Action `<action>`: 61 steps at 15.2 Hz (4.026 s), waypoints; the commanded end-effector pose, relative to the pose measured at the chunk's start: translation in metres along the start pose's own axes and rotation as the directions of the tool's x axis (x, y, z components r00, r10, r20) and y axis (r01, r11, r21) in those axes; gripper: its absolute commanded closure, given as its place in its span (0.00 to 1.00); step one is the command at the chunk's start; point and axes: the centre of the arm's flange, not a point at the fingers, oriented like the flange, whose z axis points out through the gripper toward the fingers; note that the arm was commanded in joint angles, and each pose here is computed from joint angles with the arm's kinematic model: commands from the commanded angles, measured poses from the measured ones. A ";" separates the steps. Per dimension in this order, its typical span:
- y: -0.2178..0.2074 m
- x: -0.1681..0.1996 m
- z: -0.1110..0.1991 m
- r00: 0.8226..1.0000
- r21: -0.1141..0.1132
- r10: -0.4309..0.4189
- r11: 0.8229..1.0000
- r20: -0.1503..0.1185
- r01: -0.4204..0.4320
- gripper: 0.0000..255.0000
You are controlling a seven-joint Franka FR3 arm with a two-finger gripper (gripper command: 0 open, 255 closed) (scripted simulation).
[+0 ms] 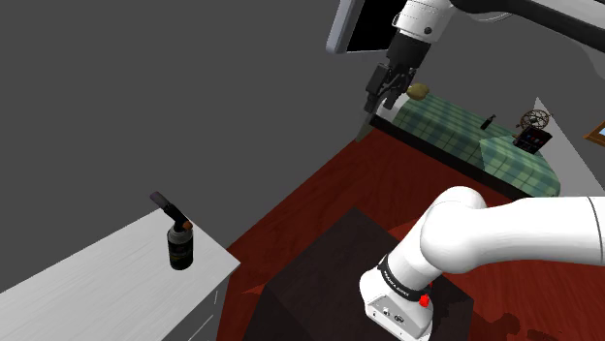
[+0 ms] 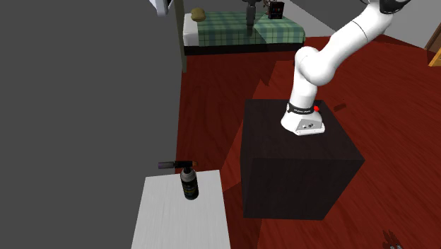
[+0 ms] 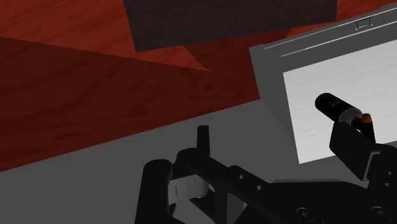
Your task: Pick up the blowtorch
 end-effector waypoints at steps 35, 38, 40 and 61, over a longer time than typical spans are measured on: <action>-0.292 0.144 0.302 1.000 0.028 0.003 1.000 -0.026 -0.002 0.00; -0.318 0.157 0.329 1.000 0.031 0.003 1.000 -0.029 -0.002 0.00; -0.336 0.166 0.346 1.000 0.032 0.003 0.999 -0.030 -0.002 0.00; -0.377 0.187 0.427 0.999 0.036 0.004 0.999 -0.034 -0.002 1.00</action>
